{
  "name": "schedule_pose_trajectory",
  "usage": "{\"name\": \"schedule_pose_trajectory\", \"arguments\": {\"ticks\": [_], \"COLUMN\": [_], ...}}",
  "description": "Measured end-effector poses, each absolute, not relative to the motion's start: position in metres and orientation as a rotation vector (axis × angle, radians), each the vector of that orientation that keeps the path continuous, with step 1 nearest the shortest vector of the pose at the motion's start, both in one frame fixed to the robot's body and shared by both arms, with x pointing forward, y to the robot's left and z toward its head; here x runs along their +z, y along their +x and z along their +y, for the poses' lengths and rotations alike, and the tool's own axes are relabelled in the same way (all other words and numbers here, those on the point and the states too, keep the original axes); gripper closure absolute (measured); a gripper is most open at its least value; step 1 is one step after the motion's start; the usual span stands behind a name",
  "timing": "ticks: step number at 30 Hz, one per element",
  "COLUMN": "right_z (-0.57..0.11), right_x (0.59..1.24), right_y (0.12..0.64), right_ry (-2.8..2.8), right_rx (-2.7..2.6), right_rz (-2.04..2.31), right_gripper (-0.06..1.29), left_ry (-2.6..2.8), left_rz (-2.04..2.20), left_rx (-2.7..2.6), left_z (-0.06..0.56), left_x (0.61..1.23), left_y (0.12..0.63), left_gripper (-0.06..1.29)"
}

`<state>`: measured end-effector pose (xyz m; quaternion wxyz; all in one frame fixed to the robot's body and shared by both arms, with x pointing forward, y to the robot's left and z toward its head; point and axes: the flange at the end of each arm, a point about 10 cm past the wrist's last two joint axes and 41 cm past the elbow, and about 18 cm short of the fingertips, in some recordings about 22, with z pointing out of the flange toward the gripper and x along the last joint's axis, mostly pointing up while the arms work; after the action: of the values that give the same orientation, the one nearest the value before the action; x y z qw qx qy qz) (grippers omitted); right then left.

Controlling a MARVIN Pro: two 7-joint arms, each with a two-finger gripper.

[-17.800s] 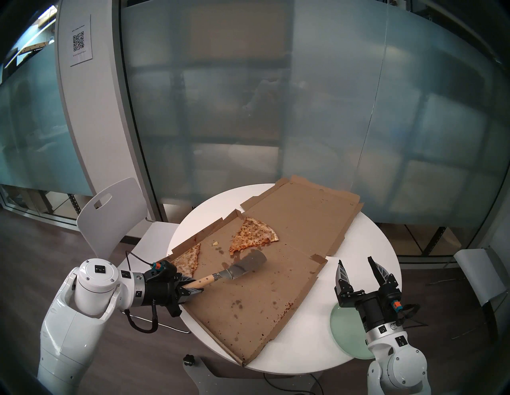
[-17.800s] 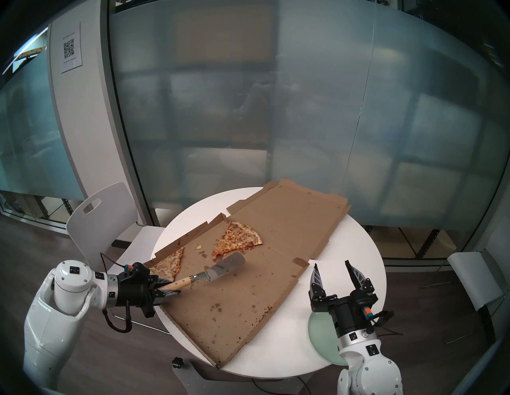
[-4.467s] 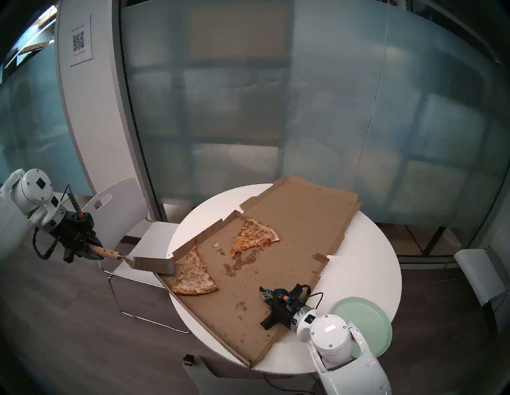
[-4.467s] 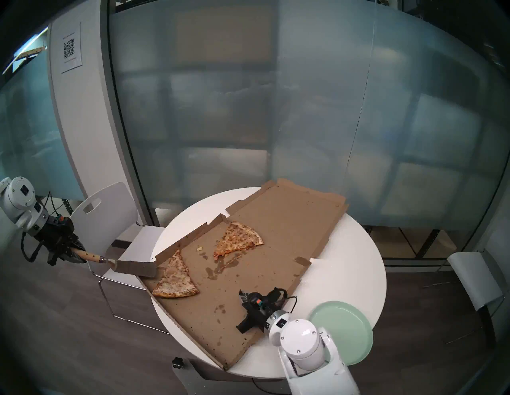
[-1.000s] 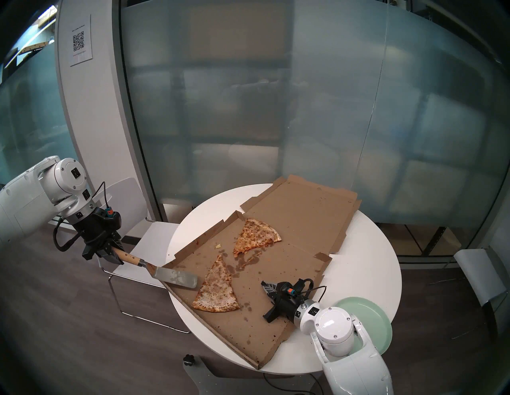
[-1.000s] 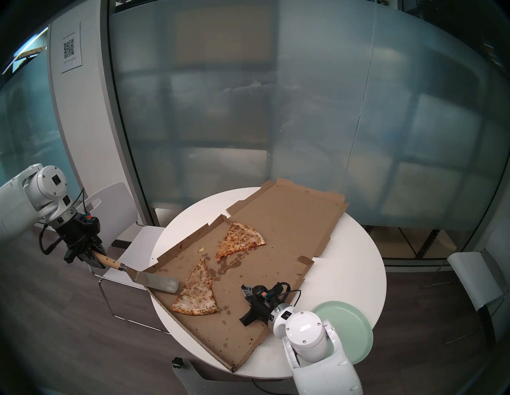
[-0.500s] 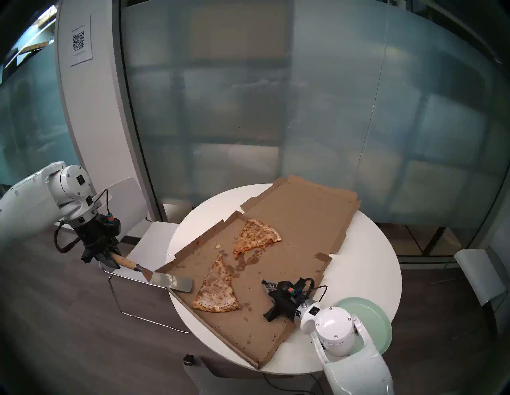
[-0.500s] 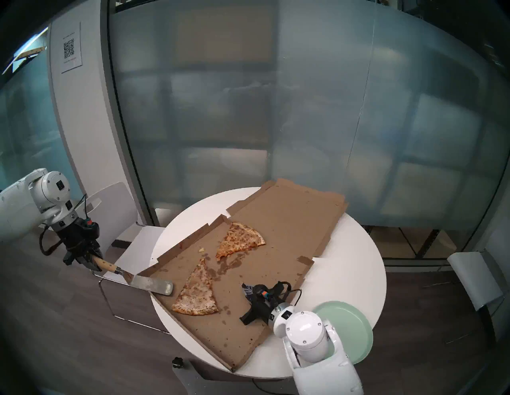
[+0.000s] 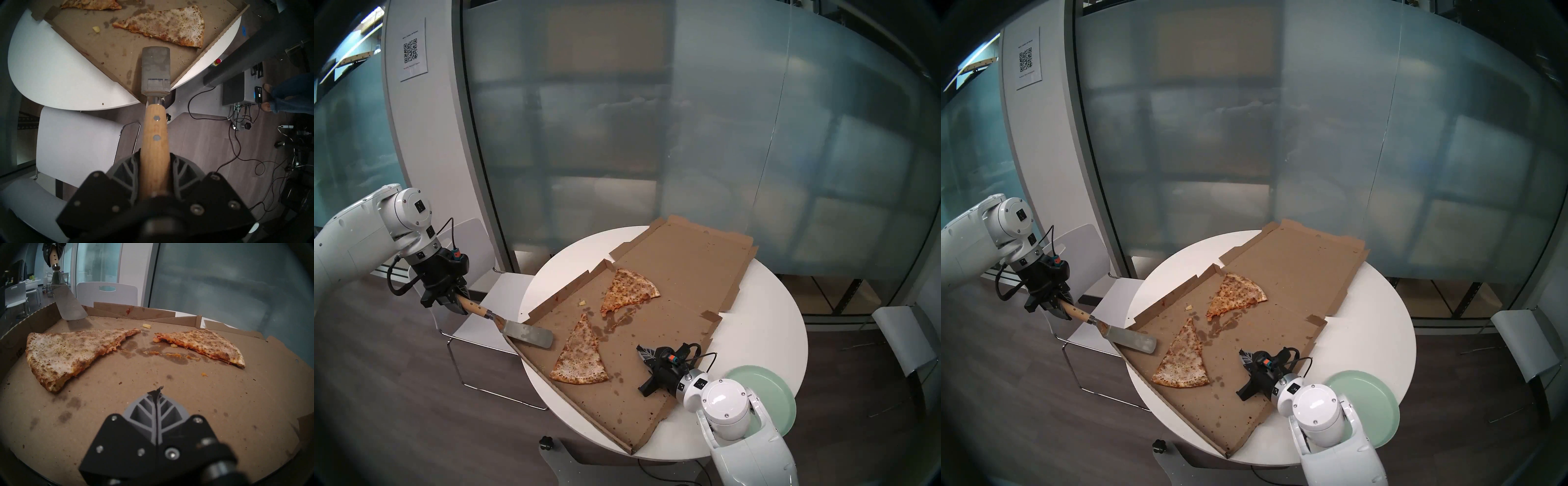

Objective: Put pizza slice onto the plate

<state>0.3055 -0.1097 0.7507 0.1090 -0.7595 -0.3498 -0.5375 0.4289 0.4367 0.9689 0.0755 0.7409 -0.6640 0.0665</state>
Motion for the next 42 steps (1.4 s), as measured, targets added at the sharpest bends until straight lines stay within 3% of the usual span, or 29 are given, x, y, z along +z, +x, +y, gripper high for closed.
{"name": "schedule_pose_trajectory", "arguments": {"ticks": [42], "right_z": [-0.117], "right_x": [0.746], "right_y": [0.295], "right_ry": [-2.259], "right_rx": [-1.559], "right_rz": [-1.033], "right_gripper": [1.25], "left_ry": [2.110], "left_rz": [-2.070], "left_rx": [0.033], "left_z": [0.406], "left_x": [0.957], "left_y": [0.448], "left_gripper": [0.95]}}
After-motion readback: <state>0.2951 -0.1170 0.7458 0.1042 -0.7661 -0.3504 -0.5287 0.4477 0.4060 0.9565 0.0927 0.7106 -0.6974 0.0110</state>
